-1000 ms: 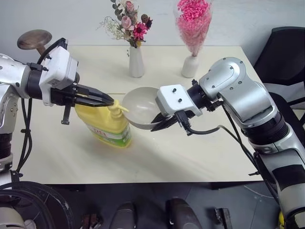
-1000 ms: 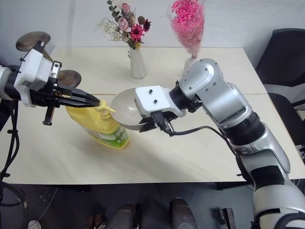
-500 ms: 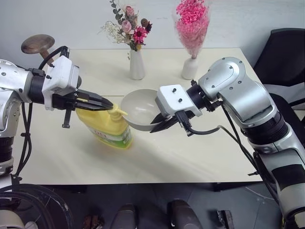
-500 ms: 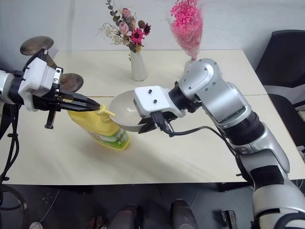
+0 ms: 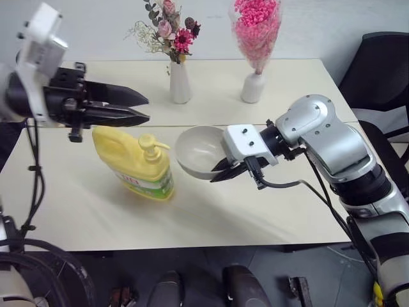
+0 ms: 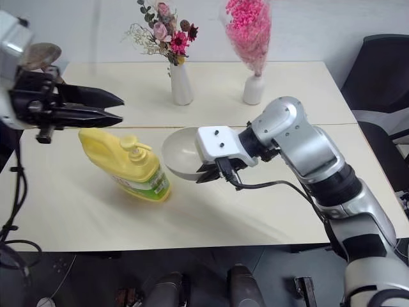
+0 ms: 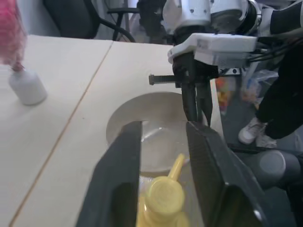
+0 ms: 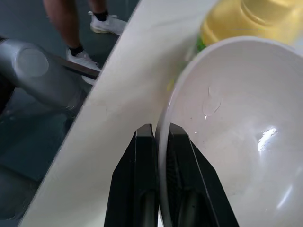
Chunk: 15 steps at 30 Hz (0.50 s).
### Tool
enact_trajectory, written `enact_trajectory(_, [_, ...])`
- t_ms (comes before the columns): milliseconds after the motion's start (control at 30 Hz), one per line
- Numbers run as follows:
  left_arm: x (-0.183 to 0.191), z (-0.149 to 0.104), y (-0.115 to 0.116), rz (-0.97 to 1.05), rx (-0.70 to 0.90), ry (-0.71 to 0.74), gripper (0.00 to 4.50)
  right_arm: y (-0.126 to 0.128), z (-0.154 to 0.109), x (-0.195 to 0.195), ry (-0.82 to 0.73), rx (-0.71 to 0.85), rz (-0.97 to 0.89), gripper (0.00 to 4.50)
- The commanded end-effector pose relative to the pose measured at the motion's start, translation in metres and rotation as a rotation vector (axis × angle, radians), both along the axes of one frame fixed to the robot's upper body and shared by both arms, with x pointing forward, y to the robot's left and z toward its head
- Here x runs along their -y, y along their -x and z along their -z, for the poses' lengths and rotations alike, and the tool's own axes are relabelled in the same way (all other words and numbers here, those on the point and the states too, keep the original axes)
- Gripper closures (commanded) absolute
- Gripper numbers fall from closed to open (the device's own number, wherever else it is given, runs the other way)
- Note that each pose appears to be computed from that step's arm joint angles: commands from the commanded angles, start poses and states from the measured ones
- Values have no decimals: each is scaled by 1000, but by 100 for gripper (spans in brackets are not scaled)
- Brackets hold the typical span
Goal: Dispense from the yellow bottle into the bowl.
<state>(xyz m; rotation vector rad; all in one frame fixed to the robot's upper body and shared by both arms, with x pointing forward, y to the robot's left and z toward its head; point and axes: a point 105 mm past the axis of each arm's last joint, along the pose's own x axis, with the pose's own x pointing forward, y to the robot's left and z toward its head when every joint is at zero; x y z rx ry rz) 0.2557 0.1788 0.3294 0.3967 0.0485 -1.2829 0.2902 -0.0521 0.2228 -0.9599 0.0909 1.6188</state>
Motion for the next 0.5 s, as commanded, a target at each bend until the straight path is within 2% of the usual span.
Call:
enact_trajectory(33, [-12,-7,29,-61,8,25,146,-22,16,22,-21,110,133,450])
enact_trajectory(133, [-23,12,56,-114,-61,-12,49,-39,40,38,-30,131,244,450])
enact_trajectory(167, [-28,23,67,-160,-93,-17,20,-52,51,46,-41,153,324,450])
enact_trajectory(200, [-31,33,76,-199,-120,-19,5,-61,61,53,-42,172,378,450])
enact_trajectory(367, [-41,65,93,-366,-120,-24,5,-78,95,75,-3,197,477,450])
enact_trajectory(500, [-45,69,98,-404,-112,2,5,-80,116,82,15,163,497,450])
